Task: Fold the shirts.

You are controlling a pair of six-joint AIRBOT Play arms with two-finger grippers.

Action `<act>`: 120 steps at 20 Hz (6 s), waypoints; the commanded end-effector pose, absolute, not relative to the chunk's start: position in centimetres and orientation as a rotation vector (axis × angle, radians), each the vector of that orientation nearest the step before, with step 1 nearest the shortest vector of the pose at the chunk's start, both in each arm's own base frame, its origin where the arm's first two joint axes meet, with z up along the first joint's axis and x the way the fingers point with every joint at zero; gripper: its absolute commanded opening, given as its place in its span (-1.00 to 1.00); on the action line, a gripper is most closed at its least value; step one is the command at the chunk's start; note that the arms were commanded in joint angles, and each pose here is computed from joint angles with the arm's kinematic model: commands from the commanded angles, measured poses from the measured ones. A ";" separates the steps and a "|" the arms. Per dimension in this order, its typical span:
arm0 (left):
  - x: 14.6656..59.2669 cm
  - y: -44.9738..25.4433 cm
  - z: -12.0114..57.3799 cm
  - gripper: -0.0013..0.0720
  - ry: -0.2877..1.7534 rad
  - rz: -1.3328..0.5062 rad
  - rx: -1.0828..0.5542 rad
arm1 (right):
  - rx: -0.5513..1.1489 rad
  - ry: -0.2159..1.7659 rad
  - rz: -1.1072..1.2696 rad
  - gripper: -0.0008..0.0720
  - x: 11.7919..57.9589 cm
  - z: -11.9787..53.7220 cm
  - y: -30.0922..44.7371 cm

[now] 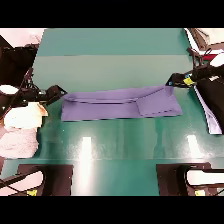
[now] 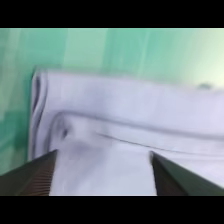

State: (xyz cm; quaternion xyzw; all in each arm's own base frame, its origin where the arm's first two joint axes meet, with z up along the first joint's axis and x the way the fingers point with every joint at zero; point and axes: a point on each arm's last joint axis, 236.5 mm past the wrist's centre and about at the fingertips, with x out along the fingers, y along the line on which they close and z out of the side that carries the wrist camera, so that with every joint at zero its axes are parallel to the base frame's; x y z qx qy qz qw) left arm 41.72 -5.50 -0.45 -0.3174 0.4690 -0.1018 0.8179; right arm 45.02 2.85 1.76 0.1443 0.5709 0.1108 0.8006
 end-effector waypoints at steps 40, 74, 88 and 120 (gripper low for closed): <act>38.5 -27.1 4.0 -0.91 1.132 -0.725 -0.445 | 0.583 1.247 0.639 -0.94 41.9 0.5 3.2; 42.4 -15.8 11.9 -0.90 1.151 -0.593 -0.099 | 0.032 1.029 1.150 -0.94 37.4 15.3 35.1; 39.9 -8.7 18.6 -0.90 1.029 -0.439 -0.059 | -0.176 0.831 1.256 0.49 35.4 10.0 49.6; 40.2 -8.9 18.5 -0.90 1.018 -0.440 -0.067 | 0.254 1.443 1.051 -0.92 38.9 -7.4 35.9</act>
